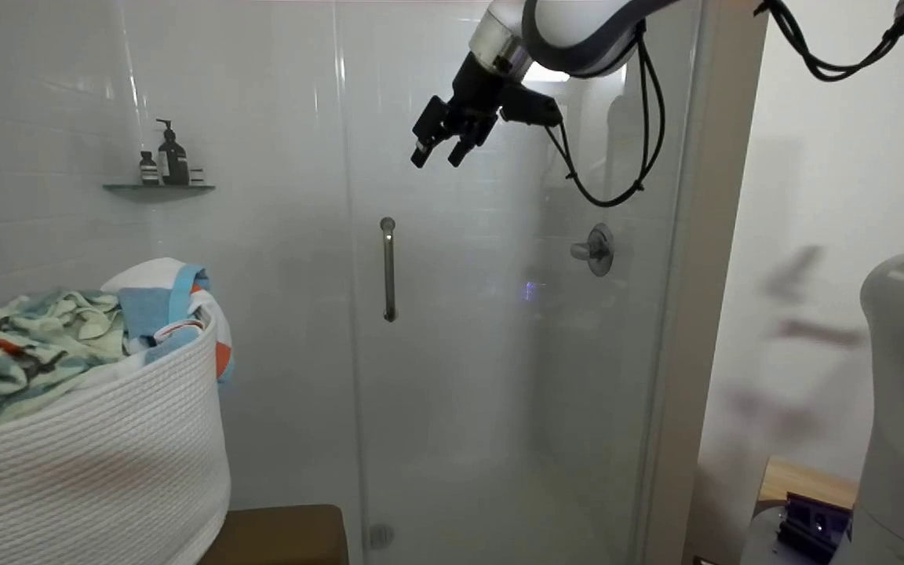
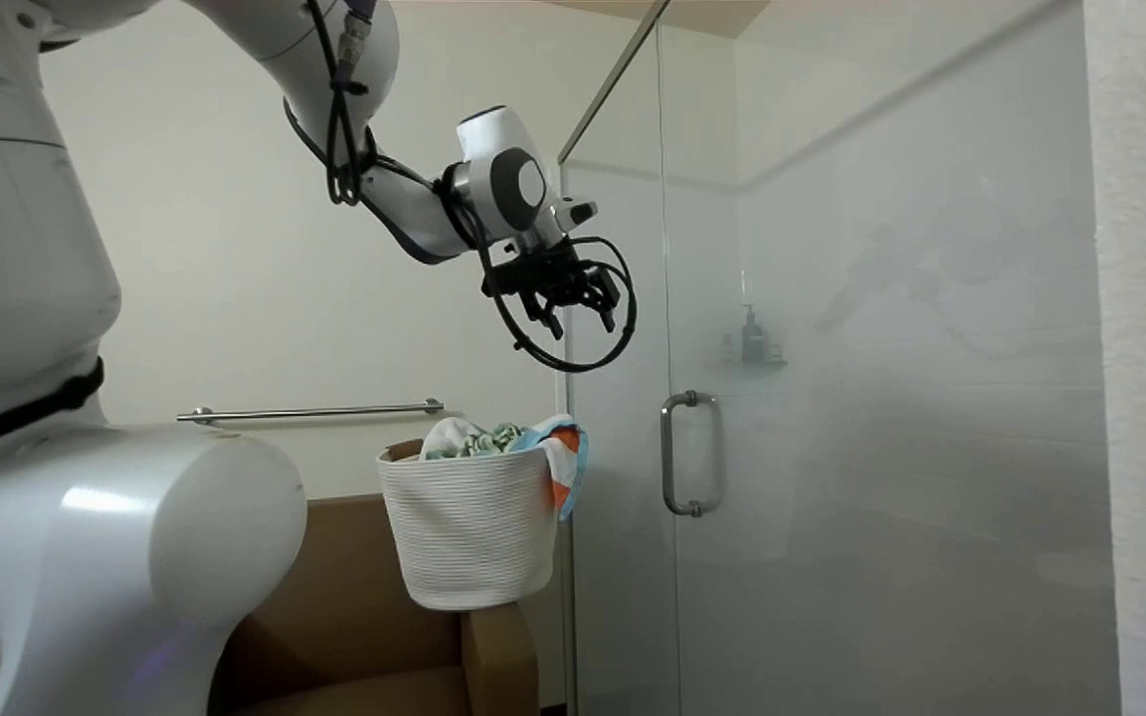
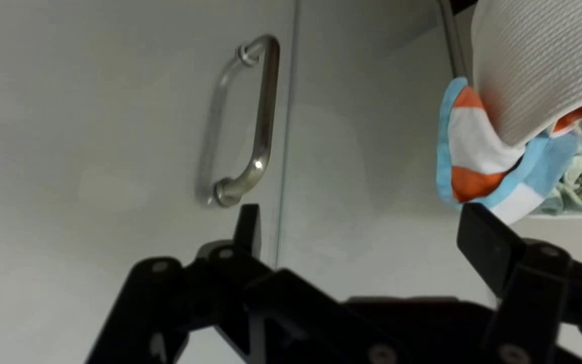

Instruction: Open and close the glass door.

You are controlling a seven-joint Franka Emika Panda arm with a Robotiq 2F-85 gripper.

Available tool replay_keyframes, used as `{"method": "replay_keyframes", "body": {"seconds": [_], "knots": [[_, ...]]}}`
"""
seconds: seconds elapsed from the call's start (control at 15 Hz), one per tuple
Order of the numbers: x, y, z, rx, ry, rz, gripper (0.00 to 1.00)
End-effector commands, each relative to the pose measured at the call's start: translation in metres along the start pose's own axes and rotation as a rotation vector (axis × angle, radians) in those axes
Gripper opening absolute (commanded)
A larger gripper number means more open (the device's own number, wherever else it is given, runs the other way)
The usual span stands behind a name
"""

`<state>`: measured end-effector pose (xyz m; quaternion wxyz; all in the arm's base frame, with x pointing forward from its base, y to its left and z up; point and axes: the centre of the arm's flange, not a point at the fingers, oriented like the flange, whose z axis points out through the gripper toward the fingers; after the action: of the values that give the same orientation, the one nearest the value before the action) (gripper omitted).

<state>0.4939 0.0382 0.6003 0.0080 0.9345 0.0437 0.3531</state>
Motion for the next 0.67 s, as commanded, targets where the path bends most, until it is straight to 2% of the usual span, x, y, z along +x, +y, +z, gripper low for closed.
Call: {"method": "replay_keyframes", "body": {"seconds": [0.0,0.07,0.13,0.27,0.47,0.53,0.6], "knots": [[0.011,-0.003,-0.052,0.076,-0.191,0.053,1.0],[0.016,-0.005,-0.058,0.07,-0.182,0.066,1.0],[-0.003,-0.013,-0.024,0.061,-0.153,0.052,1.0],[0.008,-0.012,-0.05,0.067,-0.165,0.069,1.0],[0.01,-0.012,-0.057,0.064,-0.163,0.07,1.0],[0.007,-0.009,-0.049,0.07,-0.19,0.081,1.0],[-0.005,-0.002,-0.03,0.105,-0.288,0.088,1.0]]}}
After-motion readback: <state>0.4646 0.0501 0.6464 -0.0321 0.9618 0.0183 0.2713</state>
